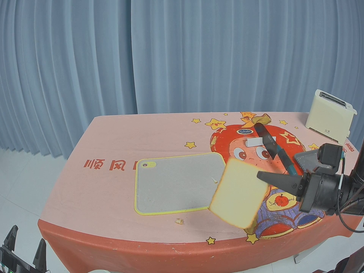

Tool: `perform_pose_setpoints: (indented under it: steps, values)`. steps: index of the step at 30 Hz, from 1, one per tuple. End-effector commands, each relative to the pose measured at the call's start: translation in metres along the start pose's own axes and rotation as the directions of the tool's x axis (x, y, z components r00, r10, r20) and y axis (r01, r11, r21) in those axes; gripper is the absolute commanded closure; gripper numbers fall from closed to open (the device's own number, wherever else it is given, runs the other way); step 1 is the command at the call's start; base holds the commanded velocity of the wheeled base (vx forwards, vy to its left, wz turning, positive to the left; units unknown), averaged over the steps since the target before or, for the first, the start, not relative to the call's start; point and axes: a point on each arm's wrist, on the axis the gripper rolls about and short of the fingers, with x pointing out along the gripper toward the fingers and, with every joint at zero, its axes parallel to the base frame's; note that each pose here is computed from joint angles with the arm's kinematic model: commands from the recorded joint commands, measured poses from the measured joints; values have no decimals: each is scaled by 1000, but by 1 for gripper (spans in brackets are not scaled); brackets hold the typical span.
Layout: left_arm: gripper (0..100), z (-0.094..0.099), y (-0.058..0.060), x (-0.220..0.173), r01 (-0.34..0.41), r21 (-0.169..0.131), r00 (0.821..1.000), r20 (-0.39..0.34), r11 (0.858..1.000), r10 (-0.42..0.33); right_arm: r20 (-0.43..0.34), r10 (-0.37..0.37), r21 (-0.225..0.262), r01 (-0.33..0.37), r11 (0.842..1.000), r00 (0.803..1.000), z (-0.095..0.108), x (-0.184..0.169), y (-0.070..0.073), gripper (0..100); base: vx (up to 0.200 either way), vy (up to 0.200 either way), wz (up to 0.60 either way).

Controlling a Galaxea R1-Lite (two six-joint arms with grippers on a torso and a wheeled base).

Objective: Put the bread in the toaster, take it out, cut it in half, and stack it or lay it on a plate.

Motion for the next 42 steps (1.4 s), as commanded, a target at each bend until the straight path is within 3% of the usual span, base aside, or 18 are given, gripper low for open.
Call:
perform_pose_setpoints:
  steps: [1,3,8,18,42]
  values:
    - [0,-5,0,1,-2,-1,1000,-18,1000,2,-1,7,77,-7,997,1000,-4,29,-3,100,0,0,0]
    - [0,-5,0,1,0,-1,1000,-18,1000,0,36,18,153,-24,988,999,-6,43,-7,100,0,0,0]
    - [0,-5,0,1,6,0,1000,-17,1000,-6,61,10,194,-21,981,998,-13,62,-14,100,0,0,0]
    - [0,-5,0,1,6,-1,1000,-17,1000,-6,106,47,179,-66,982,993,-23,75,-16,100,0,0,0]
    - [0,-5,0,1,6,-1,1000,-18,1000,-6,166,76,164,-103,981,983,-18,71,-10,100,0,0,0]
